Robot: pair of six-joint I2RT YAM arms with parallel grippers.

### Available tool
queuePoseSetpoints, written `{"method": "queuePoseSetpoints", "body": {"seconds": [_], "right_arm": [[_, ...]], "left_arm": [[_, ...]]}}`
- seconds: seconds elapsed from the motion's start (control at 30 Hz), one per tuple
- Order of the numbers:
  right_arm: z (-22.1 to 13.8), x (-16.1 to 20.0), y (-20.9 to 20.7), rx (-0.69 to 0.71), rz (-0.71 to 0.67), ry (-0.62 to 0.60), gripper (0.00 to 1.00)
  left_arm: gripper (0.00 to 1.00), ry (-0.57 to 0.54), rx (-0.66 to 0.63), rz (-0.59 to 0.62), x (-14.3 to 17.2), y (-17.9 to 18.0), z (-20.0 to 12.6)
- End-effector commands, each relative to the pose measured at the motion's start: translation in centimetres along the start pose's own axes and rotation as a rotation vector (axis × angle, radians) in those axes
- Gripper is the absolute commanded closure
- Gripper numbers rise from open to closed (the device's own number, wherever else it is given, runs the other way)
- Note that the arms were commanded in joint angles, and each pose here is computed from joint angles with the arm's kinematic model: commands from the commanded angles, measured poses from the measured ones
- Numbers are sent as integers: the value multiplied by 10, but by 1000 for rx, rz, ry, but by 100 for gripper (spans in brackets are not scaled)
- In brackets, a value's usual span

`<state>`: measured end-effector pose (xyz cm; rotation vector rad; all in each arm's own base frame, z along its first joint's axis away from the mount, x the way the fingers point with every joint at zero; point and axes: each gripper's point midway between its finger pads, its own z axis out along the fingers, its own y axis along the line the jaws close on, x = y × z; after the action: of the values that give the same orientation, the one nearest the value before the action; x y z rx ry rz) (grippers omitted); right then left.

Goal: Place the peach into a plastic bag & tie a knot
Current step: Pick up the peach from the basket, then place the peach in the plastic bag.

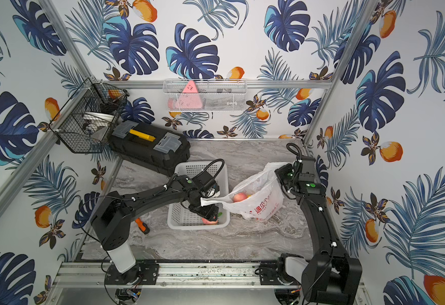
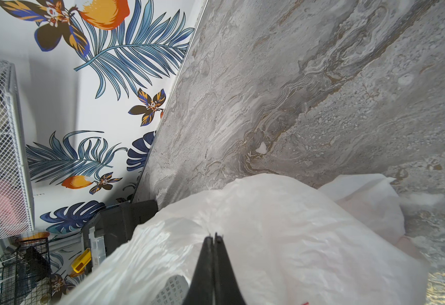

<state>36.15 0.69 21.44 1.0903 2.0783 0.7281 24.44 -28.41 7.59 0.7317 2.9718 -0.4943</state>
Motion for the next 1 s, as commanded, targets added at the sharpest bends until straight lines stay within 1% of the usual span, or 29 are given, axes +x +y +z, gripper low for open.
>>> {"method": "queuePoseSetpoints", "body": {"seconds": [0.0, 0.07, 0.13, 0.23, 0.3, 0.37, 0.43, 0.53, 0.6, 0.67, 0.7, 0.77, 0.8, 0.87, 0.9, 0.93, 0.97], "right_arm": [[0, -1, 2, -8, -2, -6, 100], [0, -1, 2, -10, -2, -5, 100], [0, -1, 2, -8, -5, -6, 100], [0, -1, 2, -3, -7, -6, 100], [-1, -1, 3, -5, -7, -5, 100], [-1, -1, 3, -5, -9, -6, 100], [-1, -2, 3, -4, -10, -5, 100], [-2, -2, 5, -7, -9, -4, 100], [-1, -2, 5, -11, -9, -1, 100], [0, -1, 6, -15, -9, 4, 100], [0, -1, 6, -17, -9, 5, 100], [1, -1, 6, -17, -7, 3, 100], [1, -1, 6, -16, -6, 5, 100], [1, -1, 5, -15, -5, 4, 100], [0, -1, 5, -13, -7, 4, 100], [0, 0, 5, -13, -7, 4, 100], [-1, 0, 4, -11, -8, 3, 100]], "left_arm": [[23, 2, -75, 29, -3, 11, 11], [26, 5, -65, 32, -2, 8, 16], [32, 5, -42, 34, -4, 3, 16], [42, -10, -34, 44, -7, 0, 8], [45, -20, -35, 53, -9, 0, -2], [45, -42, -30, 56, -13, 0, -18], [46, -73, -28, 50, -18, 4, -41], [45, -171, -36, 32, -34, 13, -91], [45, -264, -29, 42, -49, 10, -128], [45, -348, 16, 62, -66, -6, -156], [45, -385, 77, 69, -74, -20, -166], [44, -433, 223, 95, -91, -54, -178], [44, -446, 284, 116, -99, -73, -179], [44, -455, 347, 181, -112, -107, -175], [43, -445, 369, 218, -117, -123, -166], [43, -439, 378, 241, -121, -134, -160], [43, -413, 379, 254, -126, -142, -147]]}}
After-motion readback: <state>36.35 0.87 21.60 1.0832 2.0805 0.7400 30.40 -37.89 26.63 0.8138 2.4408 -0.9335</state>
